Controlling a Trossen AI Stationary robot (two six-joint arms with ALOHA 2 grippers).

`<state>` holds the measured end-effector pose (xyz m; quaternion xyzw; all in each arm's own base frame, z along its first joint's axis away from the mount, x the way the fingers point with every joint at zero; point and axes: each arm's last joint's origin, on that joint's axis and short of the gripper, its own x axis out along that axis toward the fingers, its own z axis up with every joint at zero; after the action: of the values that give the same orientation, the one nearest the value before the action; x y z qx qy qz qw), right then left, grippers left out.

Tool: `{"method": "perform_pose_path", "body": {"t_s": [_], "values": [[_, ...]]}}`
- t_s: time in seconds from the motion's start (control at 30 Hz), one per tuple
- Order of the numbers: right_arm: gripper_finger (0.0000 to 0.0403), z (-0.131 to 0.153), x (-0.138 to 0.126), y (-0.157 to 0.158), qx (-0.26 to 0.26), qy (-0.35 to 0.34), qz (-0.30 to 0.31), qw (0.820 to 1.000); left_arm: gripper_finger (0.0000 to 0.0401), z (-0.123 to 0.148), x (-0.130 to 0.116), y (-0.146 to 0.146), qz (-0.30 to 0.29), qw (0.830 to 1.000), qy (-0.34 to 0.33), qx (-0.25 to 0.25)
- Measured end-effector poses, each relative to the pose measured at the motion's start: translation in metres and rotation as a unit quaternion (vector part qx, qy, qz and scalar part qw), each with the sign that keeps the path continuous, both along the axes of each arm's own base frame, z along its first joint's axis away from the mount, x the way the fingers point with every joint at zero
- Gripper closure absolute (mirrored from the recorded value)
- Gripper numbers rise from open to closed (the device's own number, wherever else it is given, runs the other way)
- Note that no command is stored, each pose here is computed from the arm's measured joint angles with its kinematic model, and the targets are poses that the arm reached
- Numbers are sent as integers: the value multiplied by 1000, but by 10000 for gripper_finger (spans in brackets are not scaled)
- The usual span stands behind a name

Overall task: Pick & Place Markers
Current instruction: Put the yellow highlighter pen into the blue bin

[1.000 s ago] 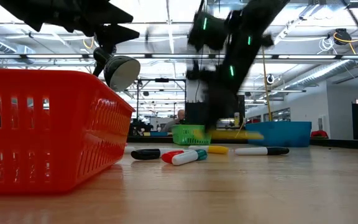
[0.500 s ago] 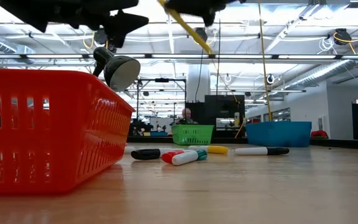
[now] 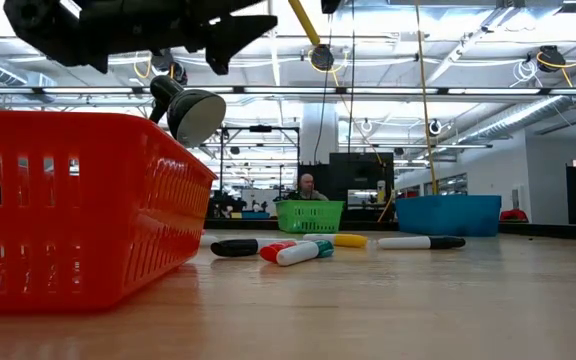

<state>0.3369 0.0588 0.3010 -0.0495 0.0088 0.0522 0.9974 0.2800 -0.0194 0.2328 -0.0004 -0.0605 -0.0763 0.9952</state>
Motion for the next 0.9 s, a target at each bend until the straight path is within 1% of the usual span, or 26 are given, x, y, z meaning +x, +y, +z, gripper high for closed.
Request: {"method": "perform_pose_path", "body": {"t_s": [0.13, 0.27, 0.4, 0.57, 0.6, 0.67, 0.7, 0.8, 0.83, 0.9], "values": [[372, 1, 0, 0, -1, -3, 0, 1000, 171, -6, 8, -5, -4, 1000, -2, 6], [369, 1, 0, 0, 1, -2, -1, 1000, 171, 2, 23, -13, -18, 1000, -15, 11], [372, 0, 0, 0, 1, 1, 0, 1000, 171, 9, 39, -26, -50, 998, -26, 27], [369, 0, -1, 0, 2, 2, -1, 1000, 177, 12, 49, -35, -44, 997, -35, 54], [369, 0, -1, 1, 2, 3, 2, 1000, 186, 12, 49, -35, -43, 997, -34, 62], [369, -1, -1, 2, 1, 8, 4, 1000, 225, 10, 49, -36, -43, 996, -29, 75], [370, -1, -1, 3, 0, 9, 6, 1000, 253, 11, 49, -36, -43, 996, -27, 78], [369, -1, -1, 6, -1, 10, 10, 1000, 359, 14, 46, -35, -43, 996, -21, 81], [367, -1, -2, 7, 1, 10, 8, 1000, 369, 15, 45, -35, -41, 996, -17, 79], [360, -1, -2, 8, 1, 11, 8, 1000, 369, 19, 42, -34, -34, 997, 1, 69]]}}
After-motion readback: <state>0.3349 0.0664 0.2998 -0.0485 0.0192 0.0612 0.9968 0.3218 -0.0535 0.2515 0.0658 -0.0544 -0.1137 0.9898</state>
